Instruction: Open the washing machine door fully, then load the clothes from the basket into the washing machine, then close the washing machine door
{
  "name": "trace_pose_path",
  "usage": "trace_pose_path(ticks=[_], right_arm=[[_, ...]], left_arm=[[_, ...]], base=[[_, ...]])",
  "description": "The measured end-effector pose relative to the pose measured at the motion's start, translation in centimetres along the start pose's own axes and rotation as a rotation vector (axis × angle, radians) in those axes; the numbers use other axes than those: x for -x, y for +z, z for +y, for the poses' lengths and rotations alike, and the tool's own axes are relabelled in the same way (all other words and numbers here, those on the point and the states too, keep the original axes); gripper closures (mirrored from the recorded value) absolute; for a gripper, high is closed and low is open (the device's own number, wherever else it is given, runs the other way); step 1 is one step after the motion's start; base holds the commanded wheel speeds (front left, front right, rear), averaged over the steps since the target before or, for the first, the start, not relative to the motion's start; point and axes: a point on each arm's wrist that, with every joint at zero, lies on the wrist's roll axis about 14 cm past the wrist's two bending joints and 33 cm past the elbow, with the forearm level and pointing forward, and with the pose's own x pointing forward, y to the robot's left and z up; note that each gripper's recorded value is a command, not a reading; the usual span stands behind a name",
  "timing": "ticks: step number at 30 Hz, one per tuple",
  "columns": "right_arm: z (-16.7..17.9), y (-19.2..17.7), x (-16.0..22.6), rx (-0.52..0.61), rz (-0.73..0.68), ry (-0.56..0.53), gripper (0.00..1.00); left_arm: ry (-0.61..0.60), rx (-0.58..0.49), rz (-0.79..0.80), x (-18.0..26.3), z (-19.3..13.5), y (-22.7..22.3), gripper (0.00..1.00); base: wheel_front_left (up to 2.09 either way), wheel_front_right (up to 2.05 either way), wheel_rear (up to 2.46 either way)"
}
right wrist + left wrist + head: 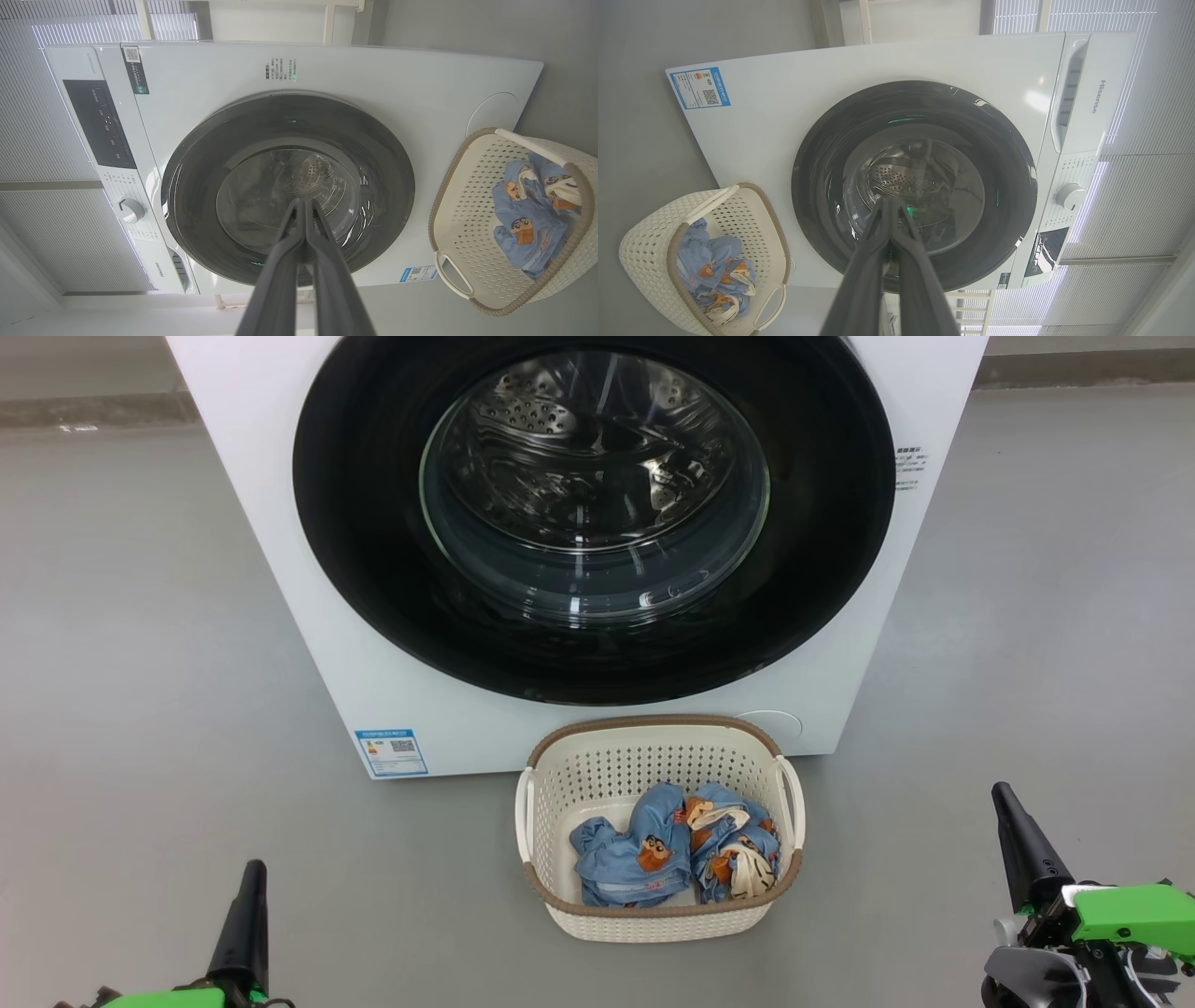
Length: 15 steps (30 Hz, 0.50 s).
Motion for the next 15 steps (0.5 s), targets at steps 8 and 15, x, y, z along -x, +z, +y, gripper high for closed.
trace_pose_path(ticks=[8,15], right_arm=[[0.0,0.0,0.0,0.000,-0.001,0.000,1.00],[-3.8,-0.4,1.6,-0.029,-0.007,-0.111,0.00]], left_arm=[[0.000,0.001,0.001,0.0,0.0,0.0,1.00],[0.103,0.023,-0.004,1.5,3.5,-0.4,0.00]], base=[[0.00,0.00,0.00],[0.00,0.00,0.00]])
